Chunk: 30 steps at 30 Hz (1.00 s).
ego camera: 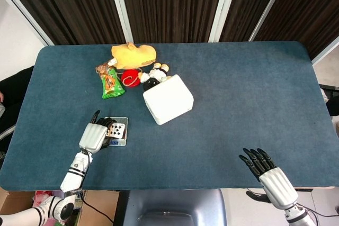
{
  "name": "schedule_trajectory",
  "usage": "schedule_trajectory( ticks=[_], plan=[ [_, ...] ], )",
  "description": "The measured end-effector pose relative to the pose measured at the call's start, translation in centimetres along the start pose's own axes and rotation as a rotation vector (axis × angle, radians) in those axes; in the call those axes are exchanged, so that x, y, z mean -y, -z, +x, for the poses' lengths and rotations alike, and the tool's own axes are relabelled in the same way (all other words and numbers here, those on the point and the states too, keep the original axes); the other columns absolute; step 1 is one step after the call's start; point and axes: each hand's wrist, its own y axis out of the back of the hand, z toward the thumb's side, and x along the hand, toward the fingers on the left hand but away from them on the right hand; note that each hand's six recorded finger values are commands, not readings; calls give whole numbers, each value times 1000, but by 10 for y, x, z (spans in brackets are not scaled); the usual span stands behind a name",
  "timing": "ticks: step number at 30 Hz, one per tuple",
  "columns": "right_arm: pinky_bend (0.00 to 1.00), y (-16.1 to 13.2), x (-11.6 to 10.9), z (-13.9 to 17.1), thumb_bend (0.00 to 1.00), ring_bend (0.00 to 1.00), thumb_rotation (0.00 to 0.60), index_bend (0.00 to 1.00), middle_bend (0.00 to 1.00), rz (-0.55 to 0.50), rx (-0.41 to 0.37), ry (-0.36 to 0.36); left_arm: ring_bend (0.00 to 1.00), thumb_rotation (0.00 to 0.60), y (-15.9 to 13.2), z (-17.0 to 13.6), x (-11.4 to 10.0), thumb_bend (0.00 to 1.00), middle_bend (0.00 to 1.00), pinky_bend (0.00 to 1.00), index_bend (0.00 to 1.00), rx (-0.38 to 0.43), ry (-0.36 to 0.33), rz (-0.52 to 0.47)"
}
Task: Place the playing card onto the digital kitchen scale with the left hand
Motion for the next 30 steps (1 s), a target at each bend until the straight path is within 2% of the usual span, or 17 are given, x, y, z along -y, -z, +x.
schedule_trajectory(
  ticks=[5,11,19,25,30],
  plan=[
    [0,-1,-1,0,161,0,600,0,0,-2,-7,17,7,600,2,0,-1,395,147,0,280,-4,34,-38],
    [0,-2,1,0,161,0,600,0,0,5,-8,10,0,600,0,2,-3,387,101,0,203,-2,28,-47],
    [0,-1,-1,1,161,0,600,0,0,2,-7,16,0,600,0,1,0,373,1,0,99,-3,61,-47],
    [0,-1,-2,2,161,0,600,0,0,10,-3,22,0,600,-1,-8,-20,372,0,0,80,23,-5,-81],
    [0,1,-2,4,161,0,600,0,0,16,12,17,0,600,5,-35,-45,360,0,0,80,71,-63,-163]
  ],
)
